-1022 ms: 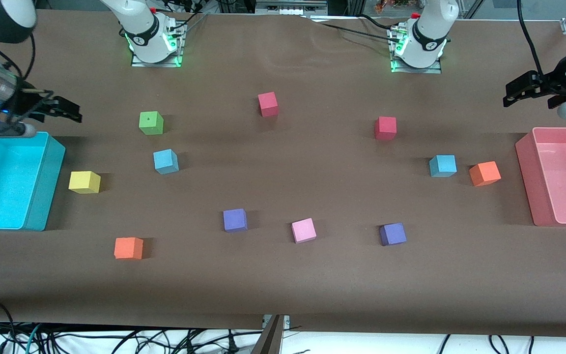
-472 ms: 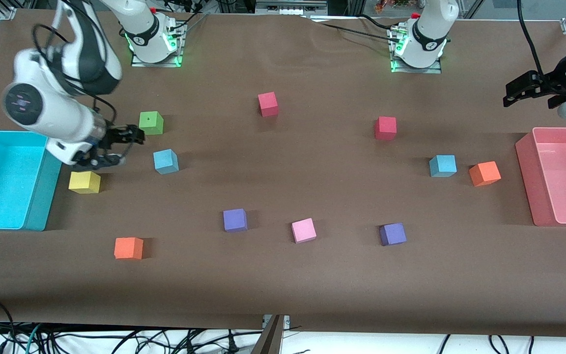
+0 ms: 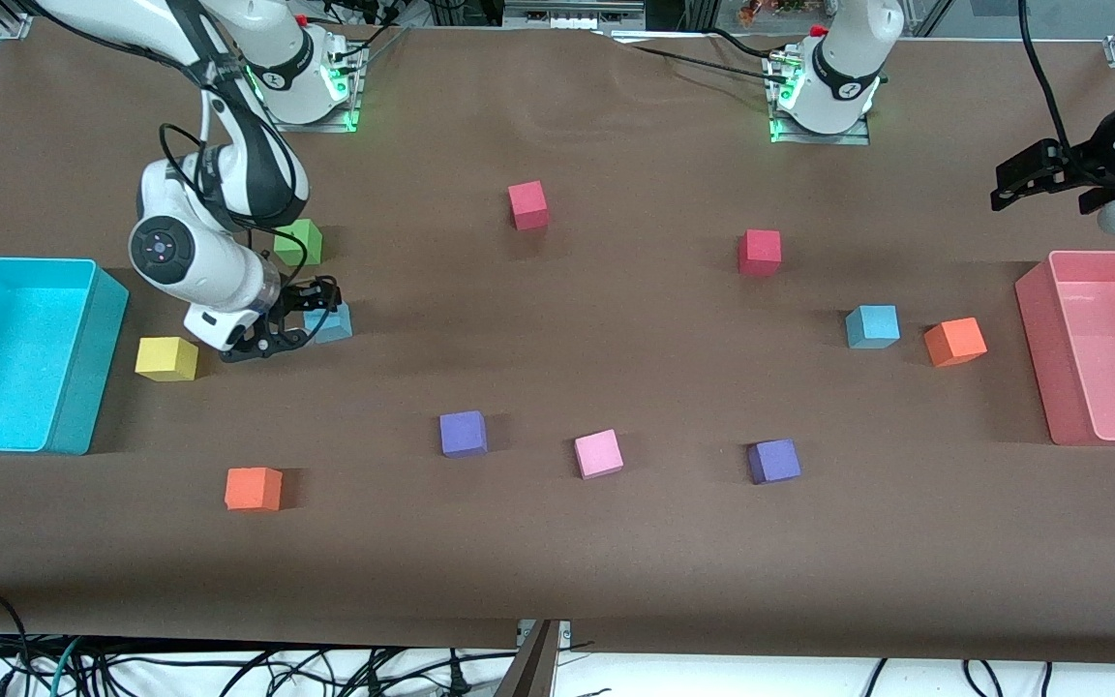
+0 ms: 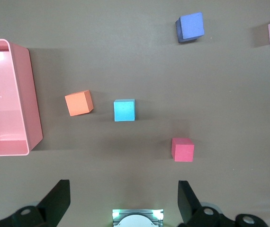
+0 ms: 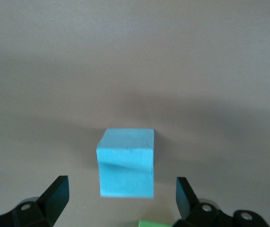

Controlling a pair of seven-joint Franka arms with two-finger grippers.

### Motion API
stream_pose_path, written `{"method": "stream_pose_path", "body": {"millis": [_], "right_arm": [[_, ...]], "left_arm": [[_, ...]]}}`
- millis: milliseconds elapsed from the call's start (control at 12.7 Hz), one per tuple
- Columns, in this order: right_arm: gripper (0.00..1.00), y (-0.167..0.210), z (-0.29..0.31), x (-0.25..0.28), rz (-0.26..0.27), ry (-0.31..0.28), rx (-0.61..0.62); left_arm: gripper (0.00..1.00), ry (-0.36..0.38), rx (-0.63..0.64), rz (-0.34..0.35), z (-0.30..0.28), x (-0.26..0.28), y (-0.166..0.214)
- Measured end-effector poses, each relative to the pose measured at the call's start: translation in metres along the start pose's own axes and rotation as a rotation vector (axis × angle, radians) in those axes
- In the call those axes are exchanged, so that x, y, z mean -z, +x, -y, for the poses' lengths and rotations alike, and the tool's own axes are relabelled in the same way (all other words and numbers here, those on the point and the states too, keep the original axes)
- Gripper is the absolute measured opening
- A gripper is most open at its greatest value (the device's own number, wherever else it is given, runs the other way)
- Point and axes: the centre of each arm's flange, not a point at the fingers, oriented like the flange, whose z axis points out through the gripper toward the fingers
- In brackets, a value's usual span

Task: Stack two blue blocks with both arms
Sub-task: 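Reach down and grasp the light blue cube with the right gripper, then lift the light blue cube and carry it toward the table center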

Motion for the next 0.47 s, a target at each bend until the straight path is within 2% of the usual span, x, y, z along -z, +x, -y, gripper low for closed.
{"method": "stream_pose_path", "body": {"millis": [472], "right_arm": [[0.99, -0.012, 0.004, -0.06, -0.024, 0.008, 0.011]], "left_arm": [[1.0, 0.0, 0.0, 0.0, 0.0, 0.0, 0.0]]}}
